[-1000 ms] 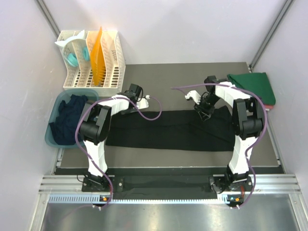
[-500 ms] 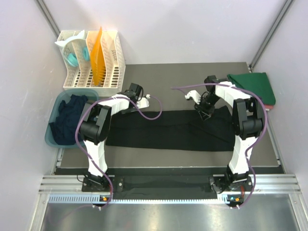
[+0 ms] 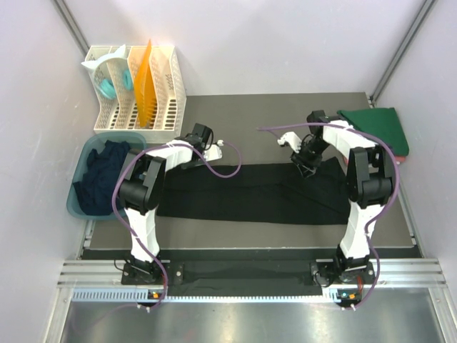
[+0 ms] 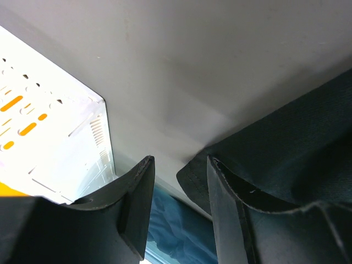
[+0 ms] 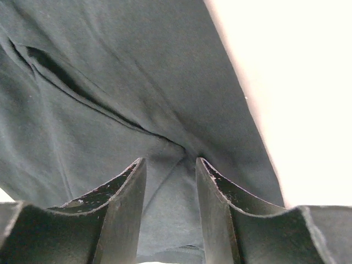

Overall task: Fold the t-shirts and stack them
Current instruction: Fold the other side of the tshirt into a rectangle

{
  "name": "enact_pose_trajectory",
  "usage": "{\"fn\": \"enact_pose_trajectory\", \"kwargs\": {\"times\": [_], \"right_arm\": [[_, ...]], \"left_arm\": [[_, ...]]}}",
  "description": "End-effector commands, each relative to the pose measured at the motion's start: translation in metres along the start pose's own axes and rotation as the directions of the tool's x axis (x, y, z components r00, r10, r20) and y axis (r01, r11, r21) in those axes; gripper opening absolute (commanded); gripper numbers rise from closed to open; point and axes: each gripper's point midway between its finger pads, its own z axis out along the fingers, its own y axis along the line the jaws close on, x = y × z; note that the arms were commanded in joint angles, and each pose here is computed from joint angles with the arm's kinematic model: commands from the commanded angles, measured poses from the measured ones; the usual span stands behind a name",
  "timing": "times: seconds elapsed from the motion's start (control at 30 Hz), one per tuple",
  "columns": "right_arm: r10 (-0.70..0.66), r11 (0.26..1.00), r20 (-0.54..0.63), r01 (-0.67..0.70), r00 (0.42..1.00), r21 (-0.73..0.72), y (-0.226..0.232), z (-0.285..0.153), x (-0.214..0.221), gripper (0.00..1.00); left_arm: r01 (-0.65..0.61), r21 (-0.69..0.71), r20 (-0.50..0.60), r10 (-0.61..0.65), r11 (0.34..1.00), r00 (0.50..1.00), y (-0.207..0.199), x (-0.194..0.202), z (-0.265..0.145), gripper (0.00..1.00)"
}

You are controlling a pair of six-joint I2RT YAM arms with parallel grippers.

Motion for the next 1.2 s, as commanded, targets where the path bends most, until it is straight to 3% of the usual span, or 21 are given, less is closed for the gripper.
{"fn": "enact_pose_trajectory", "kwargs": {"times": [0.0,0.37,0.43,0.47,0.57,0.67,0.87,1.0,1.13,1.17], "right_arm": [[0.000,1.000,0.033,-0.001,0.999,0.021,-0.007,-0.002,-0.003,0.40],[0.001,0.999,0.030,0.001,1.000,-0.043,0.008,0.013,-0.001,0.37],[0.003,0.999,0.031,-0.002,1.000,-0.042,0.007,0.015,-0.001,0.31],[0.005,0.999,0.028,-0.004,1.000,-0.035,0.006,0.015,-0.001,0.21],[0.012,0.999,0.031,-0.011,0.999,-0.031,0.005,0.013,-0.002,0.05],[0.011,1.000,0.033,-0.010,0.999,-0.018,0.004,0.010,-0.004,0.00],[-0.014,1.000,0.037,0.014,0.999,0.023,0.004,-0.012,-0.011,0.01],[-0.047,0.997,0.050,0.044,0.998,0.056,0.009,-0.034,-0.019,0.14],[-0.055,0.997,0.053,0.052,0.997,0.061,0.013,-0.040,-0.020,0.13],[-0.053,0.997,0.051,0.050,0.997,0.055,0.014,-0.038,-0.019,0.08]], "left_arm": [[0.022,-0.017,0.027,-0.022,1.000,0.999,0.008,-0.010,-0.002,0.49],[0.017,-0.021,0.032,-0.017,1.000,0.999,0.010,-0.012,-0.003,0.48],[0.019,-0.024,0.034,-0.018,1.000,0.999,0.011,-0.012,-0.004,0.48],[0.019,-0.024,0.034,-0.018,1.000,0.999,0.011,-0.012,-0.004,0.48],[0.024,-0.021,0.033,-0.023,0.999,0.999,0.010,-0.012,-0.004,0.49],[0.026,-0.018,0.033,-0.025,1.000,0.999,0.007,-0.012,-0.005,0.48],[0.028,-0.017,0.036,-0.027,0.999,0.999,0.006,-0.012,-0.007,0.48],[0.031,-0.015,0.039,-0.030,0.999,0.999,0.004,-0.014,-0.007,0.48],[0.033,-0.014,0.046,-0.032,0.999,0.998,0.003,-0.017,-0.008,0.48],[0.034,-0.014,0.047,-0.034,0.999,0.998,0.002,-0.018,-0.008,0.48]]}}
